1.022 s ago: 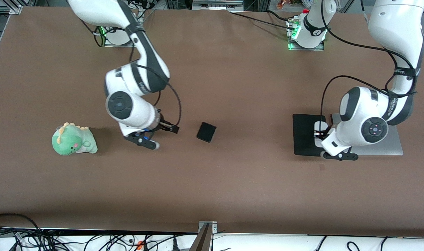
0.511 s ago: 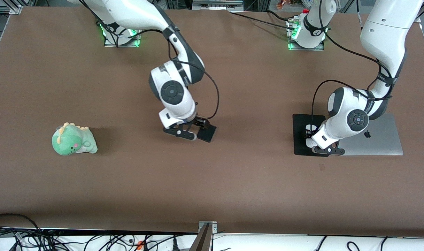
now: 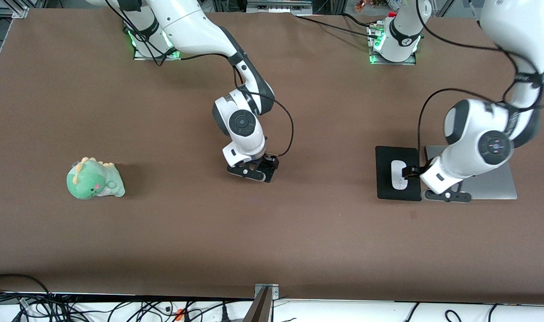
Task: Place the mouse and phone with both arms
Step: 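Release the mouse on the pad while the right gripper lifts the phone, then carry the black phone with the right gripper toward the green plush toy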
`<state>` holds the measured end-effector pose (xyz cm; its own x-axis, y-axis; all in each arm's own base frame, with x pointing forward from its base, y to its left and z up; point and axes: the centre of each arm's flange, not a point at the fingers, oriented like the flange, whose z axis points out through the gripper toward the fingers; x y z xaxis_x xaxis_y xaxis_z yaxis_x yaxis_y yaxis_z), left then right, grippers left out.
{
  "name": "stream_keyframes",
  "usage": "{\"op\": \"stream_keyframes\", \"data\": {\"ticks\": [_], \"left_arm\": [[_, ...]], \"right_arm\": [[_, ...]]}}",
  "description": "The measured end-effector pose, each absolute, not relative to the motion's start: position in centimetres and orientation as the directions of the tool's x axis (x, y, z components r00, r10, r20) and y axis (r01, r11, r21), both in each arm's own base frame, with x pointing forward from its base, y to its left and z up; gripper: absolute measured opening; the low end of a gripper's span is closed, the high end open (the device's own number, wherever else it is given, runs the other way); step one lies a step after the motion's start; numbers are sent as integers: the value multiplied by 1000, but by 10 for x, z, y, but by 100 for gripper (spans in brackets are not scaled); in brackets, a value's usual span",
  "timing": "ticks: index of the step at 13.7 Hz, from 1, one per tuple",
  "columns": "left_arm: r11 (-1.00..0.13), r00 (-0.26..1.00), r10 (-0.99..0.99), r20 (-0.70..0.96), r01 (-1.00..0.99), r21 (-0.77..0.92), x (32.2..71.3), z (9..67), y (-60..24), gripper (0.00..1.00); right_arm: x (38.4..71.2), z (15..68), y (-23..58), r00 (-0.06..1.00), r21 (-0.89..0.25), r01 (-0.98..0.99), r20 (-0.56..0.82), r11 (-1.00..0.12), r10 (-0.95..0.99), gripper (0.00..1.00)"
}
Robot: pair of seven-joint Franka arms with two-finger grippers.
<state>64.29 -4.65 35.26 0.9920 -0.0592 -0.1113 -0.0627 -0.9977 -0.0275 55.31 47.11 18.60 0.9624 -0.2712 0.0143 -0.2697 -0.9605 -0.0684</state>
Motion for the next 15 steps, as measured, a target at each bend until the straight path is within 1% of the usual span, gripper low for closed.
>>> {"op": "stream_keyframes", "data": {"ticks": [2, 4, 6, 9, 11, 12, 13, 14, 15], "left_arm": [[-996, 986, -68, -155, -75, -39, 647, 435, -50, 100], [-996, 983, -71, -169, -79, -41, 644, 511, -50, 100], [-996, 986, -73, -148, -79, -36, 638, 557, -46, 100], [-999, 994, -33, -107, -34, -13, 616, 590, -26, 100], [-1000, 1000, -12, -14, -12, -13, 597, 601, -13, 100], [-1000, 999, -9, 37, -8, -13, 586, 602, -11, 100], [-1000, 999, -9, 43, -8, -13, 575, 599, -11, 100], [-1000, 999, -11, 32, -11, -13, 566, 596, -12, 100], [-1000, 1000, -15, 27, -14, -13, 562, 595, -14, 100]], "right_arm": [[550, 179, 481, 960, -69, -279, 19, -958, -281, 100], [548, 179, 491, 959, -77, -281, 26, -957, -284, 100], [547, 175, 494, 956, -78, -290, 27, -954, -293, 100], [548, 168, 494, 954, -80, -293, 34, -953, -297, 100], [547, 161, 493, 955, -72, -290, 37, -954, -293, 100], [547, 161, 494, 955, -77, -289, 41, -954, -292, 96], [547, 162, 494, 956, -77, -288, 43, -955, -292, 96], [548, 164, 495, 956, -80, -287, 45, -955, -291, 86], [549, 170, 496, 956, -81, -284, 49, -956, -288, 85]]}}
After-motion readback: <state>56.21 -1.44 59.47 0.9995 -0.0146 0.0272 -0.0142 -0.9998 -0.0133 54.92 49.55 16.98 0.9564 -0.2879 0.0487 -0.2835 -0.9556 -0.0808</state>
